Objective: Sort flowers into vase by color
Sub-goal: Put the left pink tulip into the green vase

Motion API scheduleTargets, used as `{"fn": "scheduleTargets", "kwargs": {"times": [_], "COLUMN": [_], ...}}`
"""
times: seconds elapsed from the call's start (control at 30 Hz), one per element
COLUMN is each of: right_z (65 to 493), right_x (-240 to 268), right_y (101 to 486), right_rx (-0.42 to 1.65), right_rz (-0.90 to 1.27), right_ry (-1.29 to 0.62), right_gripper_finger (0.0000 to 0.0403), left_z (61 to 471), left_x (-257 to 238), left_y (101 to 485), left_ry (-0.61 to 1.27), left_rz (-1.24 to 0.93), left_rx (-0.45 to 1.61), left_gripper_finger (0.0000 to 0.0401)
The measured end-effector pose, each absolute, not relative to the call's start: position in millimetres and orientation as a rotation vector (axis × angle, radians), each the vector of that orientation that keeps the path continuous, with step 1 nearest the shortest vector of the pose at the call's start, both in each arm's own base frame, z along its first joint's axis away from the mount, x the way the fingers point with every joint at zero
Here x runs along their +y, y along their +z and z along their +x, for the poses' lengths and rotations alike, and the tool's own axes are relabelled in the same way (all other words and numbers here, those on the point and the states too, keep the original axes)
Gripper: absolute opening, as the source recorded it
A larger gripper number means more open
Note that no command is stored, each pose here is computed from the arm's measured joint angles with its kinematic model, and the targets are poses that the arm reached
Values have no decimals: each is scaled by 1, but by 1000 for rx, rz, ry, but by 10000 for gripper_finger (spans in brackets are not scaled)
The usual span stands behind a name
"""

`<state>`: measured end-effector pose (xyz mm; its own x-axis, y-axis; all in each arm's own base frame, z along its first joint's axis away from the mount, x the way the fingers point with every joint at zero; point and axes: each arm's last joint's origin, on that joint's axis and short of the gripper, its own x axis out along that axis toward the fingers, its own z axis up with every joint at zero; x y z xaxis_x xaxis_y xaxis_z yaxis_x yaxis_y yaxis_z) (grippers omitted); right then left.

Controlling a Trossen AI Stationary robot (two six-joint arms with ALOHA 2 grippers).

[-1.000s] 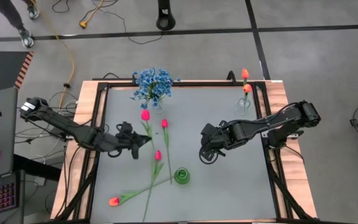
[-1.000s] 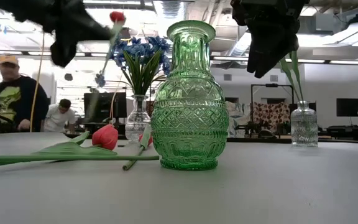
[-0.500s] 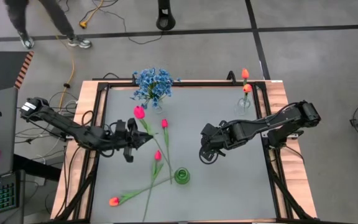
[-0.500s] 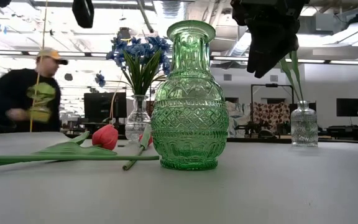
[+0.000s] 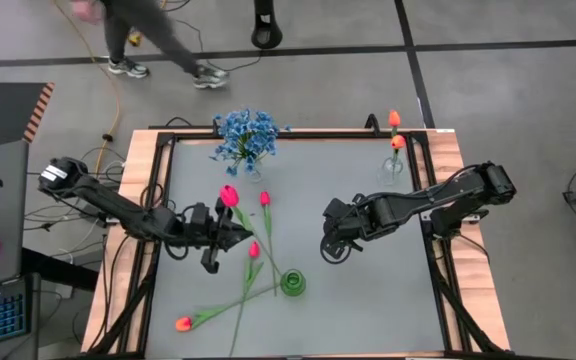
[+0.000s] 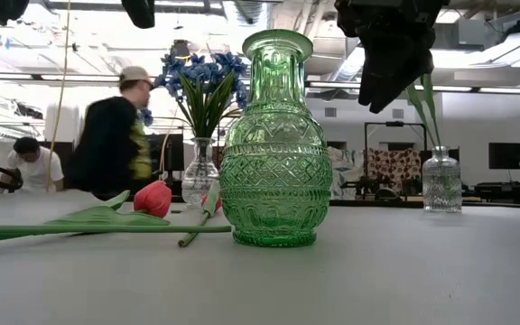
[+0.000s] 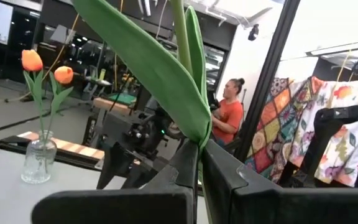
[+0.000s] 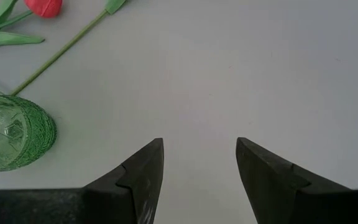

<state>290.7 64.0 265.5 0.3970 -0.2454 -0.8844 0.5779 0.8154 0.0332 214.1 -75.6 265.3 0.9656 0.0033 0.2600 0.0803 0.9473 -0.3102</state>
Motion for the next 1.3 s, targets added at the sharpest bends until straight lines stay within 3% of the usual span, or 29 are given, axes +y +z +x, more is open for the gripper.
{"fn": "scheduleTargets", "kwargs": {"times": [0.93,1.3], "right_z": [291,291], "right_x": [64,64], "right_y": [266,266], "right_rx": [1039,1039], "right_rz": [363,363], "right_ry": [-537,-537], "right_gripper_finger": [228,228], "left_z": [273,276], "left_x": [-102,-104], "left_y": [274,264], "left_ry": [-93,-108], "left_rz": [-40,-41], "left_rx": [-12,58], "left_gripper_finger": [2,90]}}
